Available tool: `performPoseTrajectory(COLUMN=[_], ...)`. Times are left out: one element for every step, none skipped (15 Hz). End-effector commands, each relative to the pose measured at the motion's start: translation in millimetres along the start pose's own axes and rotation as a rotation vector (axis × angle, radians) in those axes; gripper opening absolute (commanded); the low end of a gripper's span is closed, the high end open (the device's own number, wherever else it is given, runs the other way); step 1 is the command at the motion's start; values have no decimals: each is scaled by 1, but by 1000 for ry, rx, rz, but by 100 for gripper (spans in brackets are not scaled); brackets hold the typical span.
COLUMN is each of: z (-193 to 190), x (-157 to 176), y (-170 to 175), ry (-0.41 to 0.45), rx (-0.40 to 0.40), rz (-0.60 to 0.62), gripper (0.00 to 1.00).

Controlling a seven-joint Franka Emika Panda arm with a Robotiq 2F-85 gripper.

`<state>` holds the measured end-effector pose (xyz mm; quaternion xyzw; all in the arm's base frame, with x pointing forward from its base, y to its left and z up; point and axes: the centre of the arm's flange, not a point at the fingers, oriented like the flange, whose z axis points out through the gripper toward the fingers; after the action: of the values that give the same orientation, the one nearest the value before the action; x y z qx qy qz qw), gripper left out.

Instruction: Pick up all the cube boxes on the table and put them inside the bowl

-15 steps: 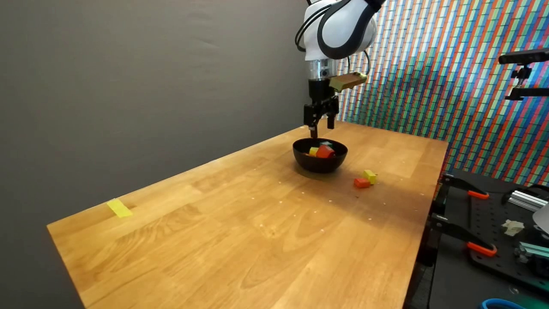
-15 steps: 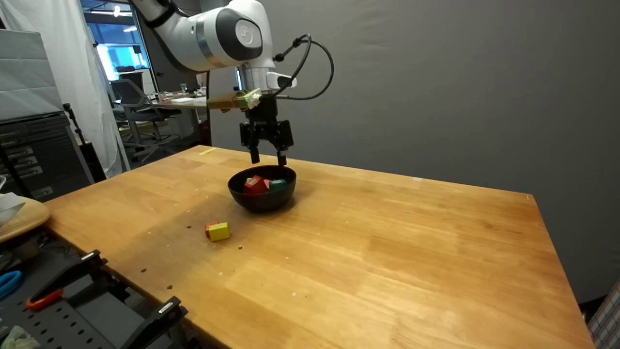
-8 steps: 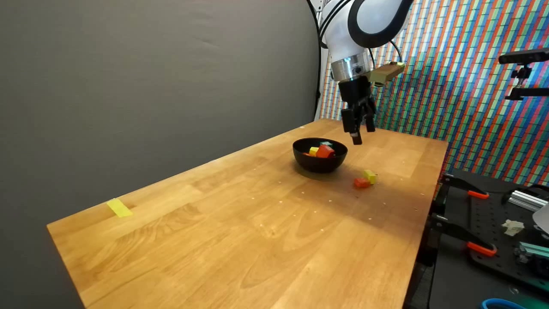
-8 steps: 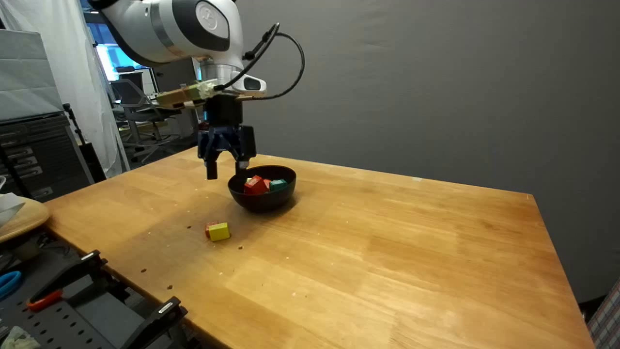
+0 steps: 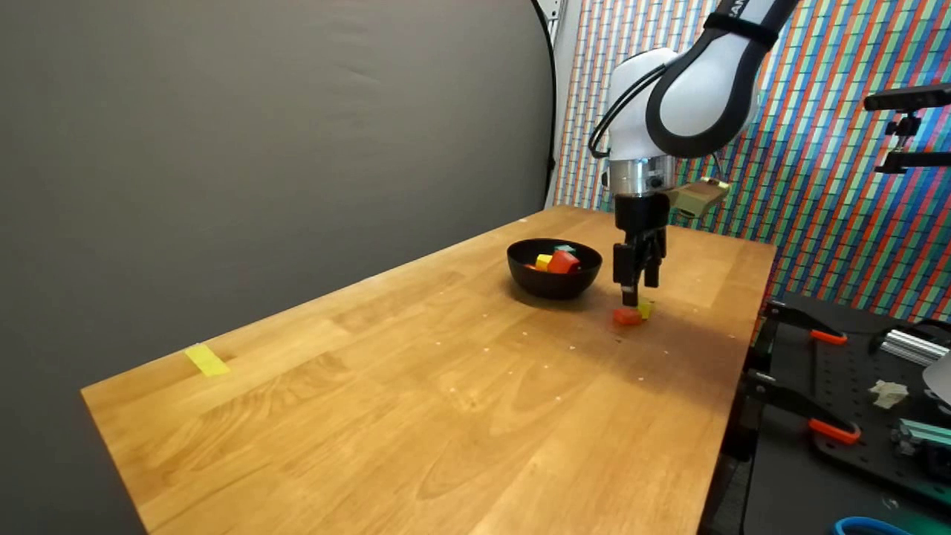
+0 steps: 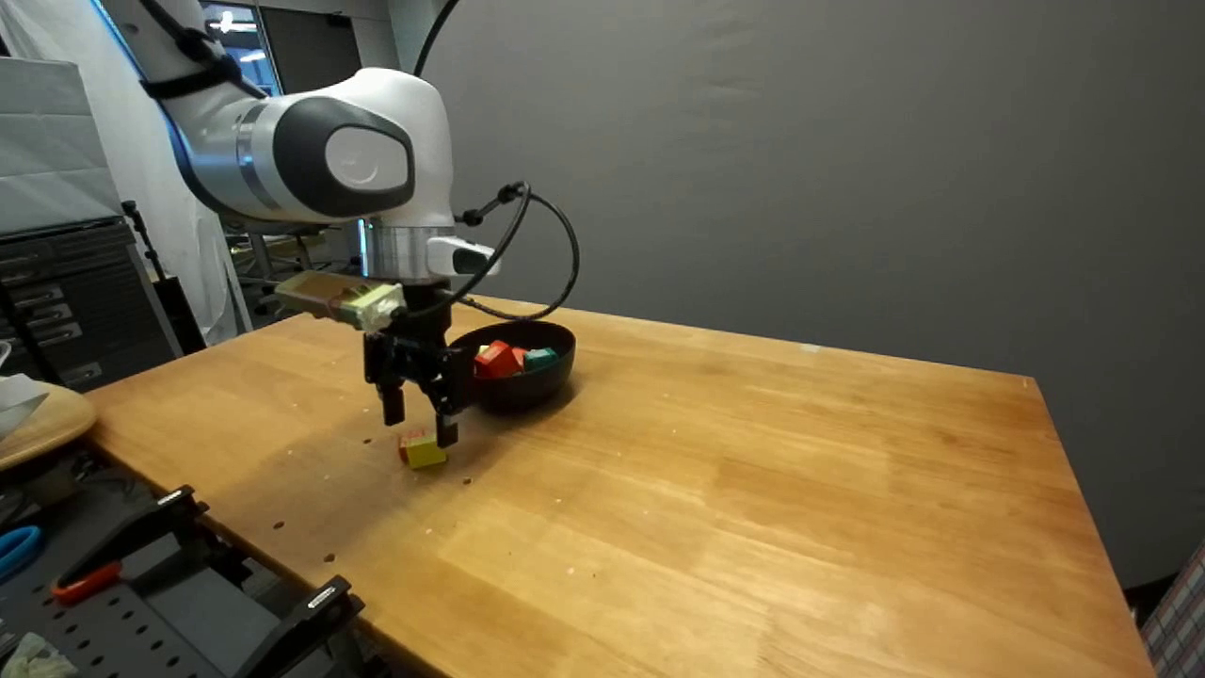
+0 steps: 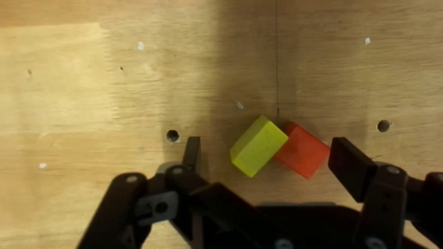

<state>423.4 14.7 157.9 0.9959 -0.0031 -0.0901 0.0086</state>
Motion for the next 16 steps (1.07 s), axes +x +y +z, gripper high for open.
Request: performPoseTrajectory(z=[26,30,31,32,31,30,29,28,25,21,16,7,-1,-10,-23,-34], x=[-11,-14,-15,-18,-19,-21,-22,-23,-24,-27,-29,-31,-33,-34,-35,-36], y=[4,4,3,1,1,5,6,9,10,12,11,8,4,2,-1,-3], ry=[99,113,129,140,149,160,166,173,180,191,203,233,270,307,355,404], rx=[86,101,110,122,134,141,149,156,159,155,154,136,118,110,97,85], rz=[30,41,44,49,57,59,64,65,63,69,67,75,73,78,85,99], gripper=[68,62,54,45,38,31,25,16,9,7,13,12,12,12,12,12])
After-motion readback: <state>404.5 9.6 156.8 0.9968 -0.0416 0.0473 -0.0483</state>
